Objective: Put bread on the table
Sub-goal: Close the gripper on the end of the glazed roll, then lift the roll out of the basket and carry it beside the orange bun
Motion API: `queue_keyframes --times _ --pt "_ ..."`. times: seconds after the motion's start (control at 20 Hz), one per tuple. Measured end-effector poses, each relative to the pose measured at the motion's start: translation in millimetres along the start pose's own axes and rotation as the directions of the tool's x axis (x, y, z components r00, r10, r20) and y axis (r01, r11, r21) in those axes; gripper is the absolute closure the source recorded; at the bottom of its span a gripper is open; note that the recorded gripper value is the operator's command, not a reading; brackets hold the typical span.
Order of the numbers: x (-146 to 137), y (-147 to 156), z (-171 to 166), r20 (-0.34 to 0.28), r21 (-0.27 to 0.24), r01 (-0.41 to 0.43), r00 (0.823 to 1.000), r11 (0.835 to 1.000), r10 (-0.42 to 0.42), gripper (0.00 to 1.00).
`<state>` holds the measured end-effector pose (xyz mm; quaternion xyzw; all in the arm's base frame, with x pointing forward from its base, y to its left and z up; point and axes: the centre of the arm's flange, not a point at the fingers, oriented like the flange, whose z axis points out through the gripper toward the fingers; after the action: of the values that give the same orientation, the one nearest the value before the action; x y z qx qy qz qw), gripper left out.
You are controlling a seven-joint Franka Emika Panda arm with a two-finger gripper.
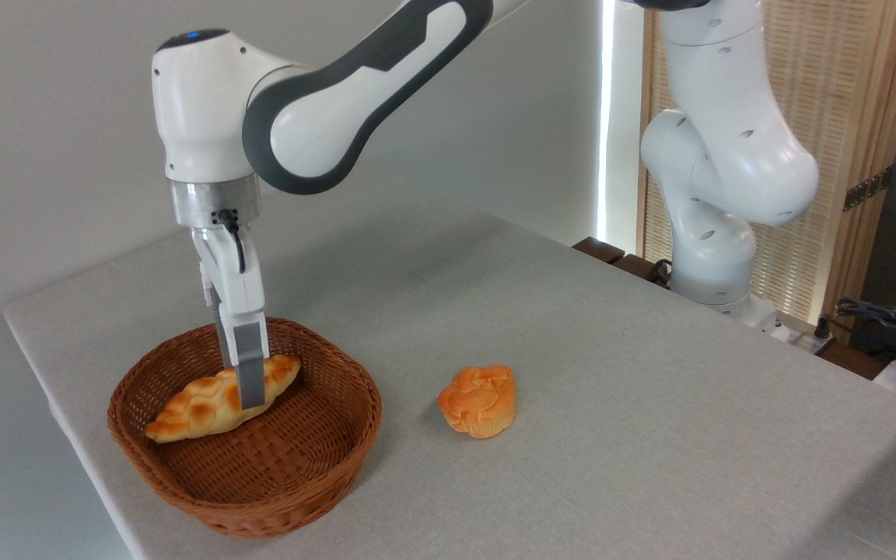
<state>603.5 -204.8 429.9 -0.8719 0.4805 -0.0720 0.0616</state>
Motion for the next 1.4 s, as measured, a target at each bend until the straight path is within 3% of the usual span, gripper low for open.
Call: queue_keyframes --times 0.15,0.25,0.35,0.45,0.55,0.7,0.9,1.15,1.4 --pt "2.8 4.8 7.1 0.018 0.012 -0.029 0.999 1.000 0.029 0.00" --pt "4.9 4.8 9.1 -0.005 0.026 -0.031 0.999 0.999 0.031 0.00" --pt "4.6 8.2 17.2 -0.025 0.035 -0.033 0.999 0.999 0.034 0.16" --pt "4.6 9.4 19.2 -0.030 0.037 -0.034 0.999 0.999 0.035 0.53" --pt "5.2 10.1 19.0 -0.031 0.037 -0.036 0.999 0.999 0.037 0.74" --pt "6.5 14.2 20.8 -0.028 0.033 -0.042 0.999 0.999 0.043 0.74" --pt "13.0 28.1 25.0 -0.029 0.028 -0.065 0.997 0.998 0.066 0.87" --pt "13.1 27.6 22.5 -0.033 0.032 -0.063 0.997 0.997 0.064 0.86" --pt "7.2 13.6 -3.3 -0.090 0.015 0.021 0.996 1.000 -0.020 0.86"
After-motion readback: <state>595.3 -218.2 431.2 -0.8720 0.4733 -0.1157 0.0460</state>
